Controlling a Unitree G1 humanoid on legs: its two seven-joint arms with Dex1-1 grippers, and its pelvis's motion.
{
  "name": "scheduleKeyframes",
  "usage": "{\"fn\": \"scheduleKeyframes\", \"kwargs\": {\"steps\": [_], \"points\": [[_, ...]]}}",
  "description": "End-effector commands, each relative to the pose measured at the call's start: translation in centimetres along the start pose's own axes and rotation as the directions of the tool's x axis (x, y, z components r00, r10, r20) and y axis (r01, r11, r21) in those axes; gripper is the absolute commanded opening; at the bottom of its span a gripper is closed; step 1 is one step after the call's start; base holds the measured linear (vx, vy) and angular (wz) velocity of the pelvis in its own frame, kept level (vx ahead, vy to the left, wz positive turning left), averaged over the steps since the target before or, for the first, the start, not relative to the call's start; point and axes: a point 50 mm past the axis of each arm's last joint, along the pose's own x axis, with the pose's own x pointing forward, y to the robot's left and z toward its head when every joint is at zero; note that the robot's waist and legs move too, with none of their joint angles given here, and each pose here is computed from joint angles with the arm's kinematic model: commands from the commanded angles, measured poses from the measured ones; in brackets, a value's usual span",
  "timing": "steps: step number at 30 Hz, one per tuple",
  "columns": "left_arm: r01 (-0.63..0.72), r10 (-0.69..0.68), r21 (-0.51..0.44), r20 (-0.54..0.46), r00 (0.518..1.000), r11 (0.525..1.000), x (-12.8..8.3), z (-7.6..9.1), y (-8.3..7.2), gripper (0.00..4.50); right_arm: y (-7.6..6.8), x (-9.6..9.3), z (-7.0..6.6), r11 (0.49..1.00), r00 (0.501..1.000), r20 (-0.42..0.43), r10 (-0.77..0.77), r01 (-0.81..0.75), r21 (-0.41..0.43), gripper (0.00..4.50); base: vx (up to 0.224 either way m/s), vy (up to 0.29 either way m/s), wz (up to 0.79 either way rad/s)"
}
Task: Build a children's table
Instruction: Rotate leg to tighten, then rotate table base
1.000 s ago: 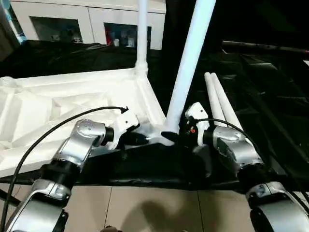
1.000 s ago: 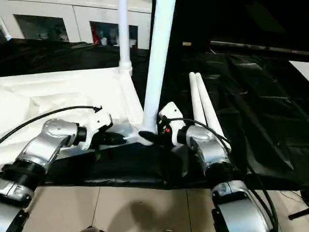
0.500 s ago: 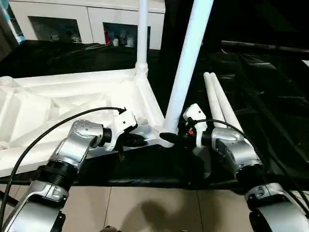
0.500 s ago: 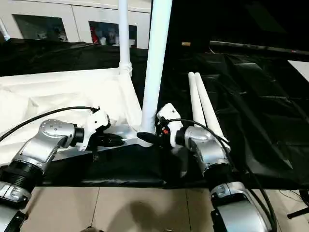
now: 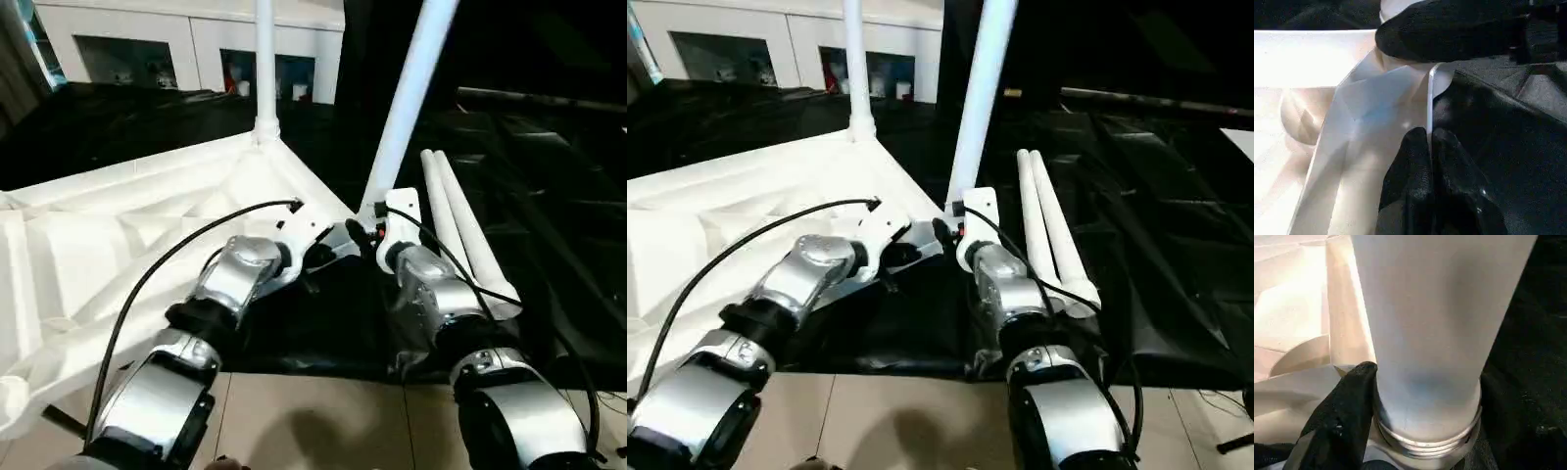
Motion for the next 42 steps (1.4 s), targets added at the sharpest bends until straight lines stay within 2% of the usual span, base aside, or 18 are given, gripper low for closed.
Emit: {"fn": "scheduleKeyframes", "kwargs": {"steps": [1,2,5,10,12,14,15,20,23,25,27,30,33,36,37,38,39,42], "points": [[-0.009,0.009,-0.001,0.075,0.997,1.000,0.2,0.5,-0.2,0.00,0.4,0.0,-0.7,1.000,1.000,-0.017,0.009,-0.009,0.005,2.72,0.000,0.000,0.00],[-0.004,0.003,0.016,0.075,0.997,1.000,0.2,0.5,-0.2,0.00,0.4,0.0,-0.6,1.000,1.000,-0.008,0.011,-0.011,0.005,3.07,0.000,0.000,0.00],[-0.001,0.000,0.008,0.073,0.997,1.000,0.2,0.2,-0.2,0.00,0.5,0.1,-0.5,1.000,1.000,0.011,0.020,-0.020,0.014,3.44,0.000,0.000,0.00],[0.006,-0.008,0.018,0.097,0.995,1.000,0.1,0.2,-0.2,0.00,0.2,-0.1,0.7,0.999,0.995,0.103,0.013,-0.008,-0.051,3.46,0.000,0.000,0.00],[0.004,-0.013,0.060,0.158,0.987,0.998,-0.2,0.7,-0.1,0.00,-0.4,-0.8,2.0,0.998,0.981,0.192,0.025,-0.013,-0.063,3.46,0.000,0.000,0.00],[-0.030,0.015,0.073,0.206,0.978,0.997,-0.3,1.2,0.1,0.00,-0.8,-1.2,2.4,0.998,0.974,0.226,0.026,-0.014,-0.056,3.46,0.000,0.000,0.00],[-0.035,0.020,0.067,0.218,0.976,0.997,-0.4,1.3,0.2,0.28,-0.9,-1.4,2.4,0.998,0.972,0.232,0.025,-0.013,-0.055,3.48,0.000,0.000,0.00],[-0.078,0.077,-0.010,0.328,0.942,0.997,-2.2,3.2,2.0,0.64,-1.2,-3.5,2.4,0.997,0.953,0.298,0.057,-0.041,-0.060,3.49,0.000,0.000,0.00],[-0.176,0.166,0.006,0.309,0.937,0.984,-4.3,3.4,4.3,0.99,-0.3,-4.9,1.7,0.985,0.944,0.289,0.156,-0.128,-0.113,3.49,0.000,0.000,0.00],[-0.192,0.180,0.008,0.306,0.935,0.981,-4.8,3.4,4.7,1.03,-0.2,-5.1,1.5,0.982,0.943,0.283,0.176,-0.146,-0.122,3.49,0.000,0.000,0.00],[-0.268,0.258,0.008,0.250,0.933,0.963,-6.9,2.8,6.5,1.07,0.4,-5.6,0.4,0.965,0.948,0.214,0.236,-0.203,-0.165,3.49,0.000,0.000,0.00],[-0.452,0.443,0.063,0.123,0.888,0.890,-11.5,1.1,9.7,1.34,0.8,-5.7,-1.7,0.944,0.962,0.078,0.262,-0.239,-0.229,3.49,0.000,0.000,0.00],[-0.568,0.566,0.126,0.051,0.823,0.813,-14.7,0.2,11.5,1.45,0.6,-5.7,-2.4,0.952,0.972,0.035,0.233,-0.221,-0.211,3.49,0.000,0.000,0.00],[-0.725,0.745,0.203,-0.036,0.666,0.658,-19.0,-0.8,13.6,1.12,0.3,-5.6,-2.6,0.964,0.981,0.011,0.195,-0.190,-0.185,3.49,0.000,0.000,0.00],[-0.725,0.745,0.203,-0.036,0.666,0.658,-19.0,-0.8,13.6,1.12,0.3,-5.6,-2.6,0.964,0.981,0.011,0.195,-0.190,-0.185,3.49,0.000,0.000,0.00],[-0.789,0.818,0.228,-0.067,0.571,0.570,-21.1,-1.2,14.3,1.07,0.2,-5.6,-2.7,0.968,0.984,-0.001,0.180,-0.177,-0.176,3.20,0.000,0.000,0.00],[-0.789,0.818,0.228,-0.067,0.571,0.570,-21.1,-1.2,14.3,1.07,0.2,-5.6,-2.7,0.968,0.984,-0.001,0.180,-0.177,-0.176,3.20,0.000,0.000,0.00],[-0.806,0.865,0.314,-0.191,0.465,0.502,-24.2,-3.2,14.7,0.79,0.1,-5.6,-3.0,0.969,0.984,-0.032,0.174,-0.177,-0.175,3.09,0.000,0.000,0.00]]}}
